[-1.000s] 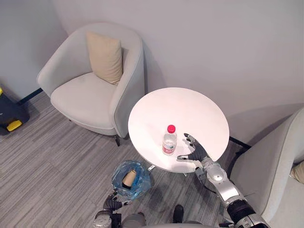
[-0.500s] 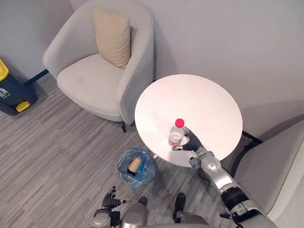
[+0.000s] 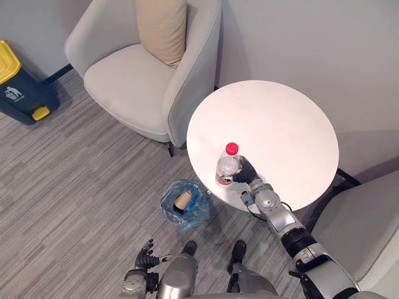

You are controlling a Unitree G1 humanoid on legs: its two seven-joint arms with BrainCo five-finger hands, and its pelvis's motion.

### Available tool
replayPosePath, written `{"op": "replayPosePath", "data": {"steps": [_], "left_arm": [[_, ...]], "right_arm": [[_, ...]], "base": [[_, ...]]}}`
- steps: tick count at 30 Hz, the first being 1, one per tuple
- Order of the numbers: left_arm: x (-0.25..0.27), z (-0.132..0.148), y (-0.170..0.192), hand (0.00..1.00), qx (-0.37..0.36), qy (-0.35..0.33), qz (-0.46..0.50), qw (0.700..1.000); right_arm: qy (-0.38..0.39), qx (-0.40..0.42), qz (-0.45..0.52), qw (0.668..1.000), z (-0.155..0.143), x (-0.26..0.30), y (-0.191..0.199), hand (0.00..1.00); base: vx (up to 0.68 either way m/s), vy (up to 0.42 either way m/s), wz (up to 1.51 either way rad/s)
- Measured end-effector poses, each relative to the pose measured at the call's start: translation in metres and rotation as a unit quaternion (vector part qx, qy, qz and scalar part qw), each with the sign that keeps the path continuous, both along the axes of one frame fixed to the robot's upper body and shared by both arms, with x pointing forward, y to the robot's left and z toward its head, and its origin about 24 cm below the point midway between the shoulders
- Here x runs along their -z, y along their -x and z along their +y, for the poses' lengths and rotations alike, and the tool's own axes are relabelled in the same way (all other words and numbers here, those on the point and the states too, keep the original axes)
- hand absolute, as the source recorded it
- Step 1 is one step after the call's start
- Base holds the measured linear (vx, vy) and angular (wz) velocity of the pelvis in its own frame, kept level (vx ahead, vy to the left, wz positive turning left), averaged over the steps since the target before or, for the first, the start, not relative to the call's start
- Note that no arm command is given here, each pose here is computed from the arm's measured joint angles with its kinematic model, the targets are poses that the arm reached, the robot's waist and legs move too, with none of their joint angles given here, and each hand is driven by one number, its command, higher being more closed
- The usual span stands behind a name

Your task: Gather rubbish on tea table into small bin, then transfer packed bag to large trash can.

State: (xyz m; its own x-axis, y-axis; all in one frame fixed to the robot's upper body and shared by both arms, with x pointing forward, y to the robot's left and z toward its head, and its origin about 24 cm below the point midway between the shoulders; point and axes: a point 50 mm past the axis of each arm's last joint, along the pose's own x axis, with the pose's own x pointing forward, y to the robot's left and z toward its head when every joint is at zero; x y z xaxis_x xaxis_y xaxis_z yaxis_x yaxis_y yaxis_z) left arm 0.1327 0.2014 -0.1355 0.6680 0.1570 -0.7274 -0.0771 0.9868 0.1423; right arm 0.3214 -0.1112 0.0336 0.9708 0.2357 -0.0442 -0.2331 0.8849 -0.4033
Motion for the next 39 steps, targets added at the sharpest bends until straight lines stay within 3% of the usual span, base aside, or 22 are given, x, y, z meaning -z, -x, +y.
{"op": "replayPosePath", "data": {"steps": [11,21,39], "left_arm": [[0.000,0.000,0.000,0.00,-0.003,0.001,0.001,1.000],[0.001,0.001,0.003,0.00,-0.003,0.000,0.007,1.000],[0.008,0.008,0.021,0.00,0.006,-0.011,0.041,0.999]], "right_arm": [[-0.034,0.010,-0.011,0.999,0.003,-0.007,0.000,1.00],[-0.094,-0.010,-0.082,0.992,0.006,-0.027,0.042,1.00],[-0.010,-0.022,-0.124,0.992,0.004,-0.027,0.072,1.00]], "base": [[0.00,0.017,-0.01],[-0.02,0.036,-0.10],[-0.04,0.037,-0.15]]}}
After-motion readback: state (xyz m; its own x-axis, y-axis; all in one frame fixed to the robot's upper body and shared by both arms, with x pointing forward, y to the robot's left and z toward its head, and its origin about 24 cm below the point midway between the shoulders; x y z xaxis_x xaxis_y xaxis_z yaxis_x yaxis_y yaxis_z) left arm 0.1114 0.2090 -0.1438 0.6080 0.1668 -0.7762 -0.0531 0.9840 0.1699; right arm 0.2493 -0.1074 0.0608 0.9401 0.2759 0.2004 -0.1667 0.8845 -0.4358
